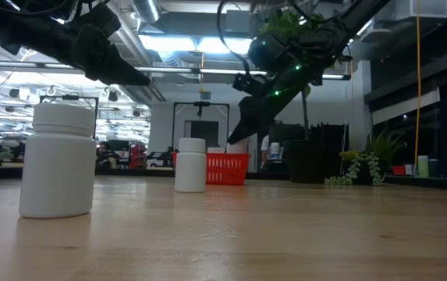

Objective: Pick and place pill bottles into a basket
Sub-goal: Put the white pill bottle into the red bin

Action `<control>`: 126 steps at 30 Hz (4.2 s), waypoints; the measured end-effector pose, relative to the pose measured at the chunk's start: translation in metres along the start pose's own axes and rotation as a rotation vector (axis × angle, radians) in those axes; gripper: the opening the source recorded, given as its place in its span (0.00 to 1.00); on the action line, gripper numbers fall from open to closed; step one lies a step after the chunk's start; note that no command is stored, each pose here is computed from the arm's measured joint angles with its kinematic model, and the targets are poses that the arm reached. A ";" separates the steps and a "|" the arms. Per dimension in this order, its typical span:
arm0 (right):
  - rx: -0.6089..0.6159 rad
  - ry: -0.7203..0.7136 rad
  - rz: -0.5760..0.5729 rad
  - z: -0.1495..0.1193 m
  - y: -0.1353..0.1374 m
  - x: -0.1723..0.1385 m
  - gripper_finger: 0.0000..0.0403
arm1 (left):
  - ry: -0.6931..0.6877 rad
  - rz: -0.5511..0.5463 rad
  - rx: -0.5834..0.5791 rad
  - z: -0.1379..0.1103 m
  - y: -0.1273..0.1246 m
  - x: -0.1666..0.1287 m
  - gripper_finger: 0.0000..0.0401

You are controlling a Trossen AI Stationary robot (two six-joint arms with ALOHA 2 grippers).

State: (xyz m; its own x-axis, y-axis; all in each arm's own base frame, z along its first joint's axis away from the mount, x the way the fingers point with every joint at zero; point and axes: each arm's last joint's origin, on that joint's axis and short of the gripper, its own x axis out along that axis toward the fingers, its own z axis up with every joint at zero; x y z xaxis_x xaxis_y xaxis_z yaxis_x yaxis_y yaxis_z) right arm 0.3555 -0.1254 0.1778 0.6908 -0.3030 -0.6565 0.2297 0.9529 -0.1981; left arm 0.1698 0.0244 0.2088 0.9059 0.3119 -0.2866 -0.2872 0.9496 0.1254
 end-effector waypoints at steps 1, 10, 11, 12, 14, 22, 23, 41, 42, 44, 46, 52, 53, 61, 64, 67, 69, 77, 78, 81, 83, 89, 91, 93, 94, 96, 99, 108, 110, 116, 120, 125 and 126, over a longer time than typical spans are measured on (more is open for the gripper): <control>0.002 0.006 -0.002 -0.001 -0.001 0.001 0.37 | 0.000 0.000 0.000 0.000 0.000 0.000 0.01; 0.012 0.025 -0.013 -0.011 -0.006 0.015 0.37 | 0.000 0.000 0.000 0.000 0.000 0.000 0.01; 0.011 0.029 -0.012 -0.011 -0.006 0.016 0.37 | 0.000 0.000 0.000 0.000 0.000 0.000 0.01; 0.010 0.031 -0.012 -0.012 -0.006 0.017 0.37 | 0.000 0.000 0.000 0.000 0.000 0.000 0.01; 0.009 0.033 -0.012 -0.012 -0.006 0.017 0.37 | 0.000 0.000 0.000 0.000 0.000 0.000 0.00; 0.010 0.029 -0.085 -0.011 -0.008 0.017 0.49 | 0.000 0.000 0.000 0.000 0.000 0.000 0.02; 0.009 0.030 -0.091 -0.011 -0.008 0.017 0.50 | 0.000 0.000 0.000 0.000 0.000 0.000 0.02; -0.033 0.001 -0.102 -0.008 -0.009 0.017 0.44 | 0.000 0.000 0.000 0.000 0.000 0.000 0.02; -0.037 0.000 -0.102 -0.008 -0.009 0.017 0.44 | 0.000 0.000 0.000 0.000 0.000 0.000 0.02; -0.040 -0.002 -0.103 -0.007 -0.009 0.017 0.44 | 0.000 0.000 0.000 0.000 0.000 0.000 0.02; -0.042 -0.003 -0.103 -0.007 -0.009 0.017 0.44 | 0.000 0.000 0.000 0.000 0.000 0.000 0.01; -0.042 -0.002 -0.103 -0.007 -0.009 0.017 0.44 | 0.000 -0.001 -0.001 0.000 0.000 0.000 0.00; -0.042 -0.003 -0.103 -0.007 -0.009 0.017 0.44 | 0.000 -0.005 -0.001 0.000 0.000 0.000 0.00; -0.033 -0.001 -0.108 -0.008 -0.012 0.017 0.44 | -0.003 -0.052 -0.003 0.000 -0.002 0.000 0.02; -0.032 -0.001 -0.110 -0.008 -0.013 0.017 0.44 | -0.003 -0.053 -0.003 0.000 -0.002 0.000 0.02; -0.031 0.001 -0.115 -0.008 -0.013 0.017 0.44 | -0.003 -0.053 -0.003 0.000 -0.002 0.000 0.01; -0.031 0.002 -0.122 -0.008 -0.014 0.017 0.44 | -0.003 -0.053 -0.003 0.000 -0.002 0.000 0.01; -0.031 0.002 -0.123 -0.008 -0.014 0.017 0.51 | -0.003 -0.053 -0.003 0.000 -0.002 0.000 0.01; -0.030 0.002 -0.123 -0.008 -0.014 0.017 0.53 | -0.003 -0.054 -0.003 0.000 -0.002 0.000 0.02; -0.029 0.001 -0.128 -0.008 -0.014 0.017 0.57 | -0.003 -0.053 -0.003 0.000 -0.002 0.000 0.02; -0.029 -0.008 -0.138 -0.007 -0.015 0.017 0.59 | -0.003 -0.053 -0.003 0.000 -0.002 0.000 0.03; -0.026 -0.041 -0.194 -0.003 -0.017 0.016 0.59 | -0.003 -0.053 -0.002 0.000 -0.002 0.000 0.01; -0.025 -0.041 -0.202 -0.003 -0.017 0.016 0.59 | -0.003 -0.054 -0.001 0.000 -0.002 0.000 0.01; -0.025 -0.038 -0.203 -0.001 -0.018 0.016 0.59 | -0.003 -0.054 -0.001 0.000 -0.002 0.000 0.00; -0.025 -0.040 -0.203 0.000 -0.018 0.015 0.59 | -0.003 -0.054 0.000 0.000 -0.002 0.000 0.00; -0.030 -0.051 -0.200 0.007 -0.016 0.014 0.59 | -0.003 -0.054 0.000 0.000 -0.002 0.000 0.01; -0.063 -0.059 -0.180 0.021 -0.008 0.011 0.56 | -0.003 -0.054 0.000 0.000 -0.002 0.000 0.02; -0.199 -0.110 -0.087 0.049 0.038 -0.013 0.32 | -0.003 -0.053 0.001 0.000 -0.002 0.000 0.06; -0.212 -0.134 -0.069 0.050 0.047 -0.023 0.24 | -0.003 -0.050 0.001 0.000 -0.002 0.000 0.07; -0.156 -0.250 -0.021 0.028 0.074 -0.047 0.02 | 0.003 -0.021 0.002 0.000 -0.001 0.000 0.12; -0.145 -0.423 -0.007 0.005 0.087 -0.067 0.05 | 0.001 -0.079 0.025 0.000 -0.004 0.000 0.20; -0.137 -0.663 -0.034 -0.004 0.087 -0.102 0.08 | -0.031 -0.257 0.069 0.001 -0.015 -0.003 0.33; -0.127 -0.680 -0.032 -0.006 0.086 -0.107 0.08 | -0.041 -0.291 0.063 0.002 -0.019 -0.005 0.35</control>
State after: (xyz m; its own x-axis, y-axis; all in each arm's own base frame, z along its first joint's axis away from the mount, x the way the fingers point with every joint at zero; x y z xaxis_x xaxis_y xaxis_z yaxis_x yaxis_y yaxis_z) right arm 0.2970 -0.0106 0.2270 0.9709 -0.2333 -0.0549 0.2041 0.9250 -0.3204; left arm 0.1716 0.0052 0.2101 0.9594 0.0238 -0.2811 0.0054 0.9947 0.1029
